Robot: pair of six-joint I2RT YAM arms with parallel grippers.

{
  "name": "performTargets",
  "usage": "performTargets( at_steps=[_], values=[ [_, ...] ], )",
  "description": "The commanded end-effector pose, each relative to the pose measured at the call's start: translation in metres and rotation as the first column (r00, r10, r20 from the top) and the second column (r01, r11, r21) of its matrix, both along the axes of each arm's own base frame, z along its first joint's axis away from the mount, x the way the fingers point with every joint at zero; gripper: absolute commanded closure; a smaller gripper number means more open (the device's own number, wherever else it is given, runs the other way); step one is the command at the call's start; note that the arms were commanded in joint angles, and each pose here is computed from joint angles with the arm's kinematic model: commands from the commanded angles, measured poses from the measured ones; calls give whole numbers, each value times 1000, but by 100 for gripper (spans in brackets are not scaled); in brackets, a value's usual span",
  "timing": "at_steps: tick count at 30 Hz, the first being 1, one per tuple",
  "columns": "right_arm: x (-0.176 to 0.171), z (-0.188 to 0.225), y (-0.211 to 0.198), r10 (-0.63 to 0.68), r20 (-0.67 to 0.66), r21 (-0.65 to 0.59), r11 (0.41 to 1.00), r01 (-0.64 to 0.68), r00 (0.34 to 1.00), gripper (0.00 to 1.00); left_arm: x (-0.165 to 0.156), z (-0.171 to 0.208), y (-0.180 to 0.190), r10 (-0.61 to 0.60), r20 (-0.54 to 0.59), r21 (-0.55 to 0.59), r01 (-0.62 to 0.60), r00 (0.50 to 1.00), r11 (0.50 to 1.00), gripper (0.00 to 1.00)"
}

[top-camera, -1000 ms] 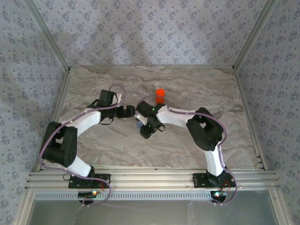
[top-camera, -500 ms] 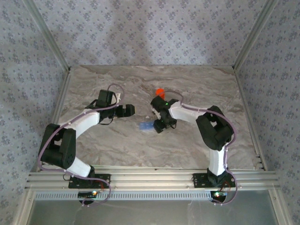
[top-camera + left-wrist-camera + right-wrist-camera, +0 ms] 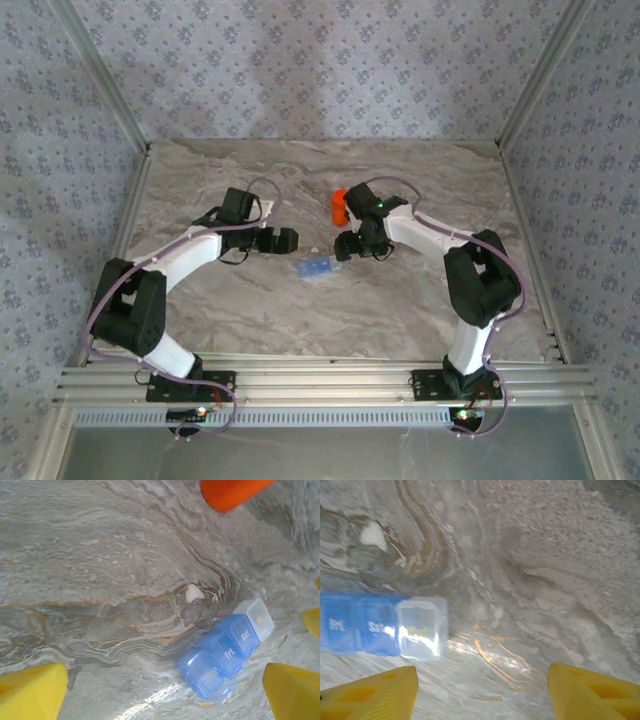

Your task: Sort the pills into containers

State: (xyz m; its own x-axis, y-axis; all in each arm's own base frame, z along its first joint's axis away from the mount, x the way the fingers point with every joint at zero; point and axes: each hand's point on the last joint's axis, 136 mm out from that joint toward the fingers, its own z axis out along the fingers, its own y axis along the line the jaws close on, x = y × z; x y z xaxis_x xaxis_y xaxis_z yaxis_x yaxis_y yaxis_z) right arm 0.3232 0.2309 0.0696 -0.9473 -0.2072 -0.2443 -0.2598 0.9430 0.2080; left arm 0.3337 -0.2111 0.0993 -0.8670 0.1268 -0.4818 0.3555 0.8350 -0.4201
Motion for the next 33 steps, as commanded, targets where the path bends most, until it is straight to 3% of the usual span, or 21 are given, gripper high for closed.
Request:
performTargets(
  at_steps=[1, 10, 22, 33],
  values=[
    [8, 1, 17, -39, -16, 69, 997, 40, 999, 28, -8, -7, -1, -66, -18, 82, 67, 998, 994, 1],
    [6, -16, 35, 5, -34, 37, 999, -4, 999, 27, -19, -16, -2, -141, -26, 175, 144, 990, 974, 1],
    [-10, -45, 28, 7, -126, -35, 999, -11, 992, 29, -27, -20, -8, -191, -20, 206, 191, 981, 960, 1],
    [-11, -50, 28, 5, -133, -37, 999, -10, 991, 30, -46, -30, -25, -321, -27, 264, 317, 947, 911, 1]
  ],
)
